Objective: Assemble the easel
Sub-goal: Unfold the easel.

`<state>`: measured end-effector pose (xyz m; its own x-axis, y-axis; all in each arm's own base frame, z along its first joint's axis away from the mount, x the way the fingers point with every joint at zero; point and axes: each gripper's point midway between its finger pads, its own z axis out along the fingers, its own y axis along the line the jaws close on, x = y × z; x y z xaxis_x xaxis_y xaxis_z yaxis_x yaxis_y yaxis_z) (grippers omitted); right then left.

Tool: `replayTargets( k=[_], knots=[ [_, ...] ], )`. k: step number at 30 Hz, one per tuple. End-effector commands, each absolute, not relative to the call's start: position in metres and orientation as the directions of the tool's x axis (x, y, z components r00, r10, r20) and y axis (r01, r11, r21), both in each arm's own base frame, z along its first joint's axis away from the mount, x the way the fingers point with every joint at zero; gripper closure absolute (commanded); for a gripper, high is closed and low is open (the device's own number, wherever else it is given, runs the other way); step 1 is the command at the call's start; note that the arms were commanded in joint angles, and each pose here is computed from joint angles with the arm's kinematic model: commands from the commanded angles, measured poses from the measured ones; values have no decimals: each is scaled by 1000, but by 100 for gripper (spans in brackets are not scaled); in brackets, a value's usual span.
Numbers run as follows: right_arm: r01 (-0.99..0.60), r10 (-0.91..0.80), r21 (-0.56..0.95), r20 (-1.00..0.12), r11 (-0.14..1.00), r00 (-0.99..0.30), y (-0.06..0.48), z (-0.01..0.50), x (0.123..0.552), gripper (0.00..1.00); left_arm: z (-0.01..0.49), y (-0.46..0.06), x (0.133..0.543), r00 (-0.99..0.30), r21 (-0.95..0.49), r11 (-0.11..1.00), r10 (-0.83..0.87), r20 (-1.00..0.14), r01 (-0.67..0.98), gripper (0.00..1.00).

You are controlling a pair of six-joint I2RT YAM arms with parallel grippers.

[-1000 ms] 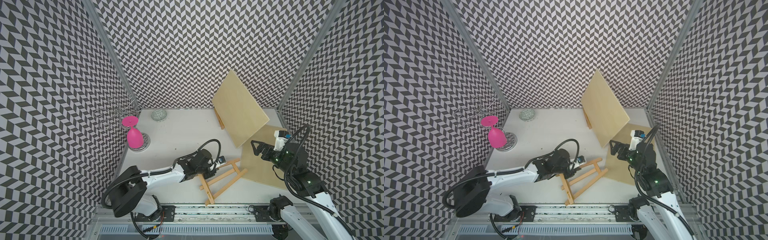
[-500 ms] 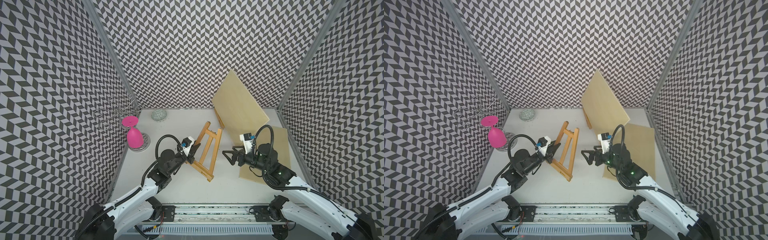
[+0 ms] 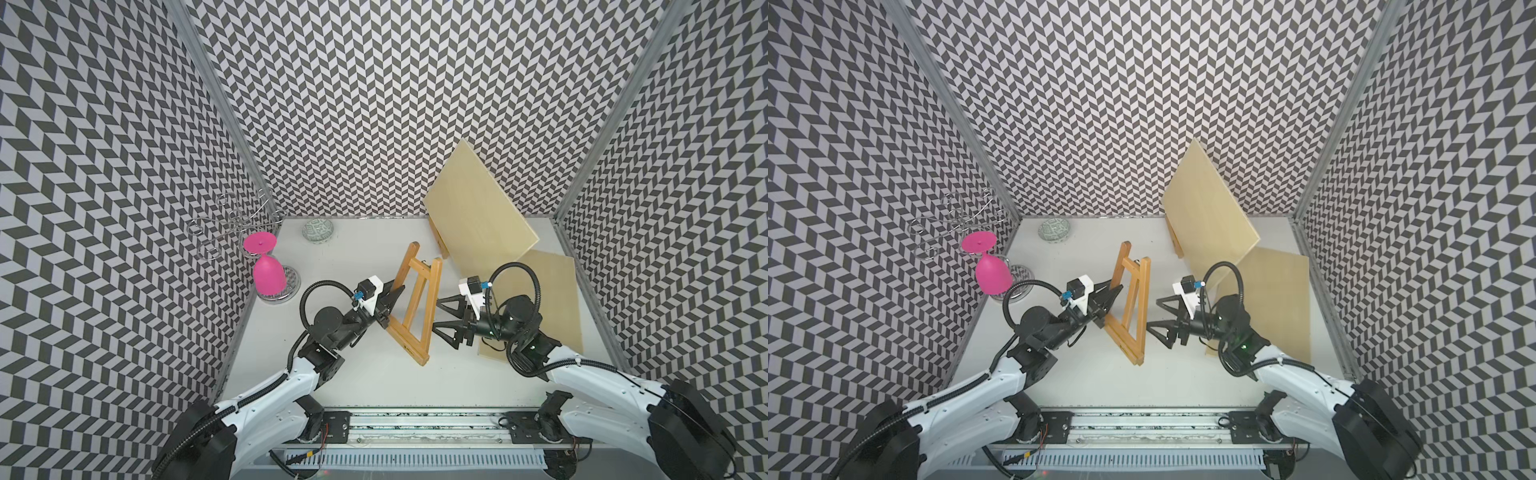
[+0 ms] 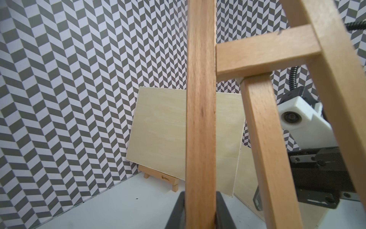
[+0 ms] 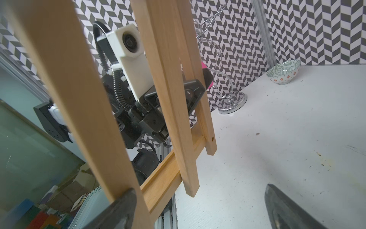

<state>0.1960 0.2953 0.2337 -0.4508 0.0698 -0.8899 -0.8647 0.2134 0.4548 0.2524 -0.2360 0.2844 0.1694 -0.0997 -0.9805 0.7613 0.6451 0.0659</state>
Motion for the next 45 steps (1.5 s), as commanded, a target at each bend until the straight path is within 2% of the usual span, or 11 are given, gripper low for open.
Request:
replayTargets(
  k=[1, 4, 9, 16, 19, 23, 26, 31, 34, 39, 45],
  knots=[
    [-934, 104, 331, -942, 131, -319, 308, 265, 188, 1, 330, -236, 245, 277, 88, 623, -212, -937, 777, 100],
    [-933, 139, 332, -939, 140, -314, 308, 268, 192, 1, 330, -237, 244, 275, 87, 617, -217, -937, 782, 100],
    [-958, 118, 279, -955, 64, -271, 325, 273, 181, 1, 326, -238, 248, 266, 84, 629, -201, -943, 773, 100],
    [-938, 138, 325, -941, 122, -309, 341, 266, 207, 1, 323, -240, 249, 269, 95, 640, -180, -946, 763, 100],
    [-888, 173, 388, -919, 248, -354, 339, 258, 233, 1, 314, -233, 248, 263, 101, 664, -148, -953, 741, 100],
    [-720, 318, 472, -880, 509, -353, 312, 256, 286, 1, 290, -214, 245, 242, 127, 715, -60, -968, 687, 100],
    [-659, 339, 469, -883, 588, -326, 306, 259, 316, 1, 280, -200, 242, 229, 117, 750, -46, -972, 650, 100],
    [-668, 381, 507, -859, 544, -341, 308, 275, 344, 1, 268, -185, 241, 242, 138, 792, -12, -970, 595, 100],
    [-627, 397, 521, -852, 580, -341, 302, 277, 355, 1, 262, -176, 250, 229, 142, 824, 14, -973, 549, 100],
    [-710, 317, 491, -871, 505, -377, 315, 278, 337, 1, 243, -150, 277, 173, 115, 912, 50, -984, 393, 100],
    [-643, 279, 533, -843, 550, -459, 297, 271, 321, 1, 240, -130, 325, 143, 17, 966, -21, -990, 259, 100]
  ],
)
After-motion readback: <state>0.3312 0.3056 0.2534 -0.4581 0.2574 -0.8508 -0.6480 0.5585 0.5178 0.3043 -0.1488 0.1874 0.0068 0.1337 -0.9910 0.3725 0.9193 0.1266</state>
